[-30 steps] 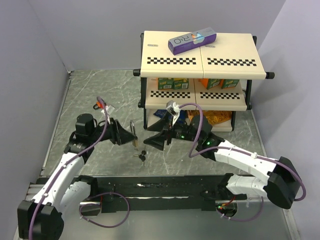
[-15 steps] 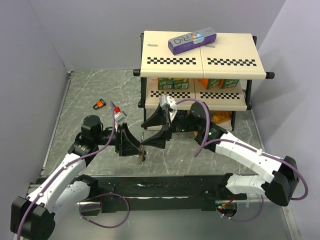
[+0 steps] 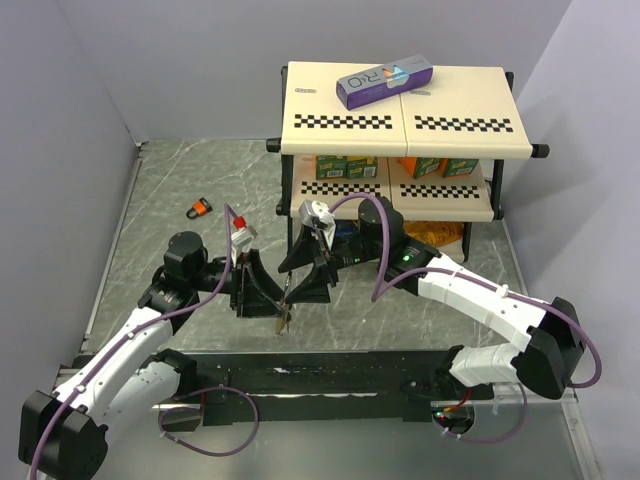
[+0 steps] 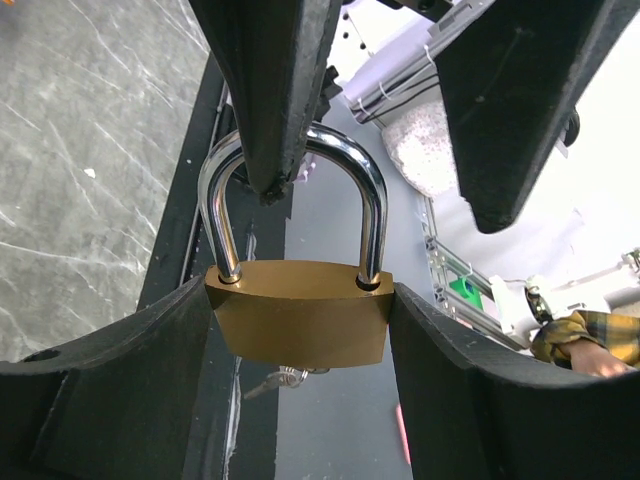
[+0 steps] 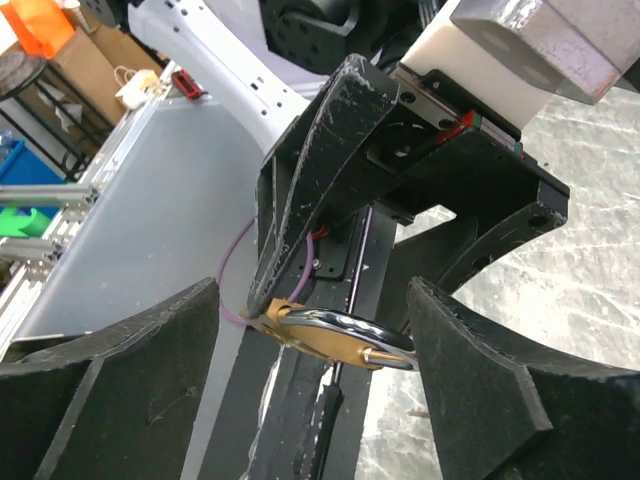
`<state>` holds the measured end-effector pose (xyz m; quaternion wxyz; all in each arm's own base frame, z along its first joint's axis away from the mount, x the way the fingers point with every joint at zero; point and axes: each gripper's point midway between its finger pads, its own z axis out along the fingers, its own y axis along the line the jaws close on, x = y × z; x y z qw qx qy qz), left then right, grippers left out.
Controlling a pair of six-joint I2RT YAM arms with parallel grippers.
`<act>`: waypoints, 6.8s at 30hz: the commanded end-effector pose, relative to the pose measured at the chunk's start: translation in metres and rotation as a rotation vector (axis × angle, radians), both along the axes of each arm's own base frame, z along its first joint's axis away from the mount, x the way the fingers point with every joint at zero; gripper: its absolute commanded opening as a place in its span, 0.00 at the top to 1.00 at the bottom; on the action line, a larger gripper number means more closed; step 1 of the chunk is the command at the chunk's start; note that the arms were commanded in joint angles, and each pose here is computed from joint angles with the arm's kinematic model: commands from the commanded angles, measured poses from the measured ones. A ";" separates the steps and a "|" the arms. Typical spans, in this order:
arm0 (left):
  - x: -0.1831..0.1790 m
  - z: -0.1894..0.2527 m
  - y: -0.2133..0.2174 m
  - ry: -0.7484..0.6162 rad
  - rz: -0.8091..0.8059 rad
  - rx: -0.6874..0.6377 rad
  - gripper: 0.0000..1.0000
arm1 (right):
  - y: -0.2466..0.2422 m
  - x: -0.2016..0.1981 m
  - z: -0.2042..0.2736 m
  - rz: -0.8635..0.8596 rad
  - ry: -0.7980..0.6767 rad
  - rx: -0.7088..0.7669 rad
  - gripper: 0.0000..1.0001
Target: Unlock with the key
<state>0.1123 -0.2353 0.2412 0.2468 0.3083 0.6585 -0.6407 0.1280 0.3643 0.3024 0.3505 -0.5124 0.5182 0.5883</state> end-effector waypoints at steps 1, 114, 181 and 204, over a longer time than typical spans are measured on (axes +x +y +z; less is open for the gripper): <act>-0.006 0.021 0.000 -0.116 -0.045 -0.057 0.99 | -0.002 -0.006 0.005 0.049 -0.027 -0.002 0.21; 0.149 -0.101 0.069 -0.093 0.953 0.825 0.99 | 0.035 0.161 -0.082 -0.869 0.400 -0.222 1.00; 0.262 -0.243 0.401 0.300 1.143 1.616 0.99 | -0.133 0.072 -0.007 -1.013 0.111 0.125 0.30; 0.262 -0.262 0.414 0.407 1.252 1.614 0.18 | -0.128 0.077 -0.013 -1.016 0.113 0.097 0.28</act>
